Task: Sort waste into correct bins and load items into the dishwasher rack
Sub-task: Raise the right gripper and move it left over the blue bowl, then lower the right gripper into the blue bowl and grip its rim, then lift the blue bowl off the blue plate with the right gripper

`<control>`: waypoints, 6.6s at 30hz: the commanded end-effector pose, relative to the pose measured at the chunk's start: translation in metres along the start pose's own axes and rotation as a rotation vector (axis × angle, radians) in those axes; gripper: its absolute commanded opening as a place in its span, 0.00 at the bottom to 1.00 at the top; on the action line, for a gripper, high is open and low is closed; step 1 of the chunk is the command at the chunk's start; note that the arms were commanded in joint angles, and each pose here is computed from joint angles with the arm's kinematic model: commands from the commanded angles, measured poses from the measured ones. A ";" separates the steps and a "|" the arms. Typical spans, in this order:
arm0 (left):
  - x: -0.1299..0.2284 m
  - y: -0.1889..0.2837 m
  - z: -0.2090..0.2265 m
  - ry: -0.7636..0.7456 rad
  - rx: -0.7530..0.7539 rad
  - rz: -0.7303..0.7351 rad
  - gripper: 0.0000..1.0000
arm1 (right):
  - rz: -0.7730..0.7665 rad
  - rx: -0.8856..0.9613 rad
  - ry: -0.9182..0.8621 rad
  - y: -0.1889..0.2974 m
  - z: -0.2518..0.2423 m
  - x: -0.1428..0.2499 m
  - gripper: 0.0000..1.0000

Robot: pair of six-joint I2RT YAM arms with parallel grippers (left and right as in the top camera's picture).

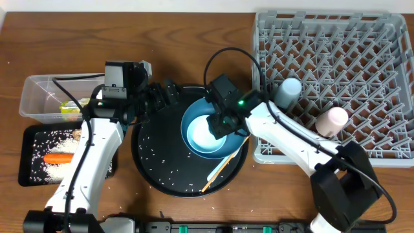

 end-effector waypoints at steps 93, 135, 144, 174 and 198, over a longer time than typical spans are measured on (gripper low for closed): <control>-0.002 0.001 0.003 -0.009 -0.012 -0.010 0.98 | -0.051 -0.010 -0.049 -0.042 -0.003 0.019 0.26; -0.002 0.001 0.003 -0.009 -0.012 -0.010 0.98 | -0.431 0.138 -0.333 0.197 -0.143 0.036 0.01; -0.002 0.001 0.003 -0.009 -0.012 -0.010 0.98 | -0.322 -0.117 -0.276 0.166 -0.091 0.026 0.24; -0.002 0.001 0.003 -0.009 -0.012 -0.010 0.98 | 0.084 -0.031 -0.036 -0.065 -0.002 0.022 0.01; -0.002 0.001 0.003 -0.009 -0.012 -0.010 0.98 | -0.252 0.328 -0.220 0.132 -0.092 0.025 0.01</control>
Point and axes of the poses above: each gripper's point midway between its finger pads, its own y axis back along the fingers, its own z axis along the line the jaws close on, x = y × z, the point moved 4 cm from there along y, back along the fingers, and after that the axes turned 2 degrees about -y, right-handed, at the moved point
